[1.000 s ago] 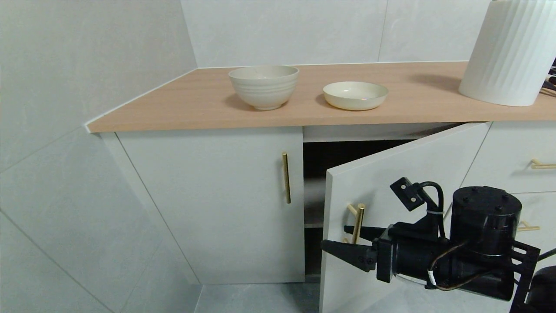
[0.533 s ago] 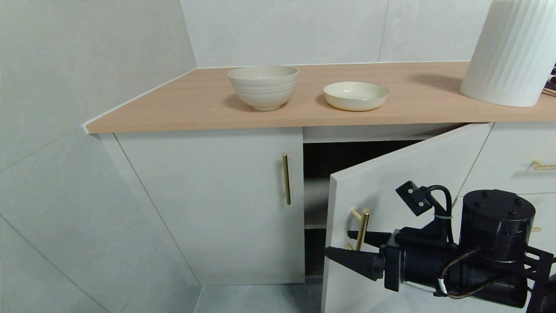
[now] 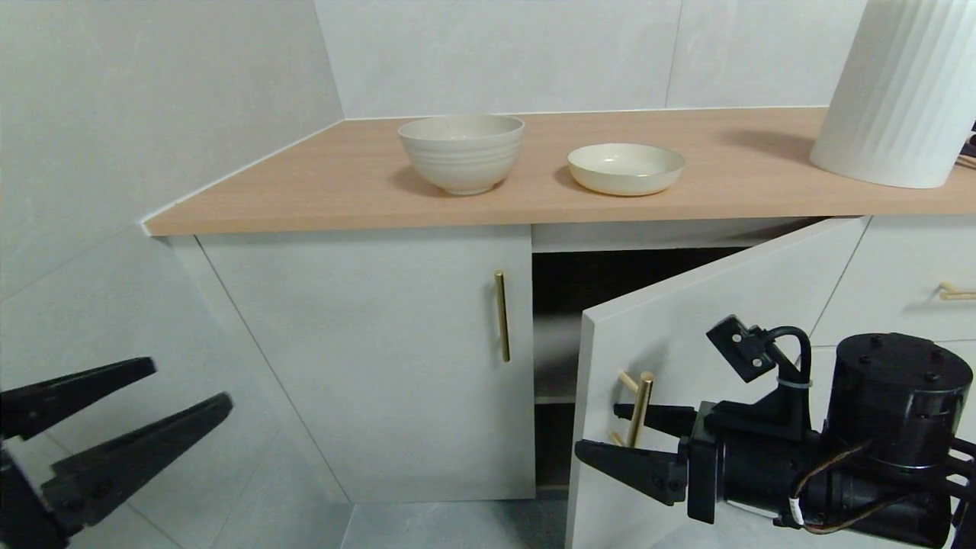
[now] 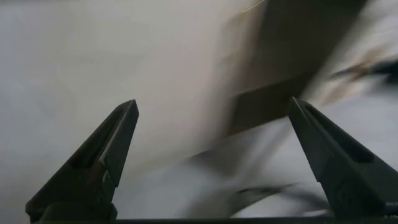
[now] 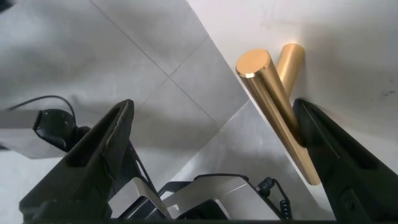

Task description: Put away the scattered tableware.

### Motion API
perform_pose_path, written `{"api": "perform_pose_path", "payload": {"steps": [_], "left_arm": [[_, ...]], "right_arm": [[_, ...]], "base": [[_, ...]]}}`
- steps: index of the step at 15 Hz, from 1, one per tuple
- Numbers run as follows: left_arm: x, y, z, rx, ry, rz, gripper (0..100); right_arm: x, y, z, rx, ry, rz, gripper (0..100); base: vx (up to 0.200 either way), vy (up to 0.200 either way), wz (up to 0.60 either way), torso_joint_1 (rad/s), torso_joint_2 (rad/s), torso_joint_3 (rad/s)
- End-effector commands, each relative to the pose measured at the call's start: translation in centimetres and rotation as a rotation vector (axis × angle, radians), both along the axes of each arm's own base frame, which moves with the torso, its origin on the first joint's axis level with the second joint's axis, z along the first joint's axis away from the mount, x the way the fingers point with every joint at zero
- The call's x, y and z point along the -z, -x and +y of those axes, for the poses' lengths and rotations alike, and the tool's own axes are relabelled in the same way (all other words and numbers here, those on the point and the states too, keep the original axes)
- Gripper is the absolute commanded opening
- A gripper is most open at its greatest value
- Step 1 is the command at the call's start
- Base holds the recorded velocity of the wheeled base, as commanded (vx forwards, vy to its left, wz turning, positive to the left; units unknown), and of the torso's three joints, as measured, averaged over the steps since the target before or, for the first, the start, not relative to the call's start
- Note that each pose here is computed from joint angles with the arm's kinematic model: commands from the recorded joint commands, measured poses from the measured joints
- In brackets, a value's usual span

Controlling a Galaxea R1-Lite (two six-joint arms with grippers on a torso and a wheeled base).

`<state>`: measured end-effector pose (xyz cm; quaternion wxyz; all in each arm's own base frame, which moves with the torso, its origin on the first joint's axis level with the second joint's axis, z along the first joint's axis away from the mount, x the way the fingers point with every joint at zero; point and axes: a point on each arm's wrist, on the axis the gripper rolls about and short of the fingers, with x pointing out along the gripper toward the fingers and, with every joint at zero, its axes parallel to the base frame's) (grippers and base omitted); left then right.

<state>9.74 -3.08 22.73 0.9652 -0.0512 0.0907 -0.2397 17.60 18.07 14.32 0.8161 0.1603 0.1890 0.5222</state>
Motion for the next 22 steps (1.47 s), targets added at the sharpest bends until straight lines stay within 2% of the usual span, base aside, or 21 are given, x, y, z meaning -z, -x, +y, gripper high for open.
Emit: {"api": "perform_pose_path", "payload": {"steps": [1, 2, 5, 6, 10, 11, 13, 15, 16, 17, 19, 20, 21, 22], "left_arm": [[1.6, -5.7, -3.9, 0.105, 0.036, 0.146, 100], [2.2, -6.7, -4.7, 0.104, 0.027, 0.167, 100], [4.2, -8.3, -7.5, 0.167, 0.075, 0.274, 100], [4.6, -8.6, -8.1, 0.179, 0.082, 0.294, 100], [6.0, -9.6, -10.6, 0.242, 0.067, 0.312, 100], [6.2, -9.8, -11.1, 0.256, 0.066, 0.308, 0], [7.1, -10.9, -12.5, 0.271, 0.064, 0.295, 0], [7.4, -11.8, -13.8, 0.295, 0.102, 0.267, 0], [7.8, -12.2, -14.5, 0.301, 0.134, 0.263, 0], [8.1, -12.9, -15.0, 0.310, 0.166, 0.226, 0], [9.1, -14.4, -16.2, 0.322, 0.192, 0.184, 0], [9.1, -14.5, -16.3, 0.323, 0.194, 0.181, 0], [9.7, -15.2, -17.0, 0.330, 0.211, 0.171, 0], [9.8, -15.2, -17.6, 0.342, 0.229, 0.182, 0]], "right_arm": [[-0.1, 1.2, 1.0, -0.062, -0.005, -0.008, 100], [0.0, 1.2, 1.0, -0.063, -0.002, -0.004, 100], [0.2, 1.4, 1.2, -0.075, 0.004, 0.002, 100], [0.4, 1.4, 1.4, -0.082, 0.011, 0.009, 100], [1.0, 1.4, 1.6, -0.087, 0.028, 0.019, 100], [1.0, 1.4, 1.6, -0.087, 0.028, 0.019, 100], [1.1, 1.5, 1.6, -0.088, 0.034, 0.024, 100], [1.1, 1.5, 1.5, -0.089, 0.032, 0.021, 100], [1.0, 1.5, 1.5, -0.089, 0.031, 0.020, 100], [1.1, 1.5, 1.5, -0.089, 0.032, 0.021, 100], [1.1, 1.5, 1.5, -0.089, 0.032, 0.021, 100], [1.1, 1.5, 1.5, -0.089, 0.033, 0.022, 100], [1.1, 1.5, 1.5, -0.089, 0.032, 0.021, 100], [1.1, 1.5, 1.5, -0.087, 0.032, 0.021, 100]], "base": [[0.000, 0.000, 0.00, 0.000, 0.00, 0.000], [0.000, 0.000, 0.00, 0.000, 0.00, 0.000], [0.000, 0.000, 0.00, 0.000, 0.00, 0.000], [0.000, 0.000, 0.00, 0.000, 0.00, 0.000], [0.000, 0.000, 0.00, 0.000, 0.00, 0.000], [0.000, 0.000, 0.00, 0.000, 0.00, 0.000], [0.000, 0.000, 0.00, 0.000, 0.00, 0.000], [0.000, 0.000, 0.00, 0.000, 0.00, 0.000], [0.000, 0.000, 0.00, 0.000, 0.00, 0.000], [0.000, 0.000, 0.00, 0.000, 0.00, 0.000], [0.000, 0.000, 0.00, 0.000, 0.00, 0.000], [0.000, 0.000, 0.00, 0.000, 0.00, 0.000], [0.000, 0.000, 0.00, 0.000, 0.00, 0.000], [0.000, 0.000, 0.00, 0.000, 0.00, 0.000]]}}
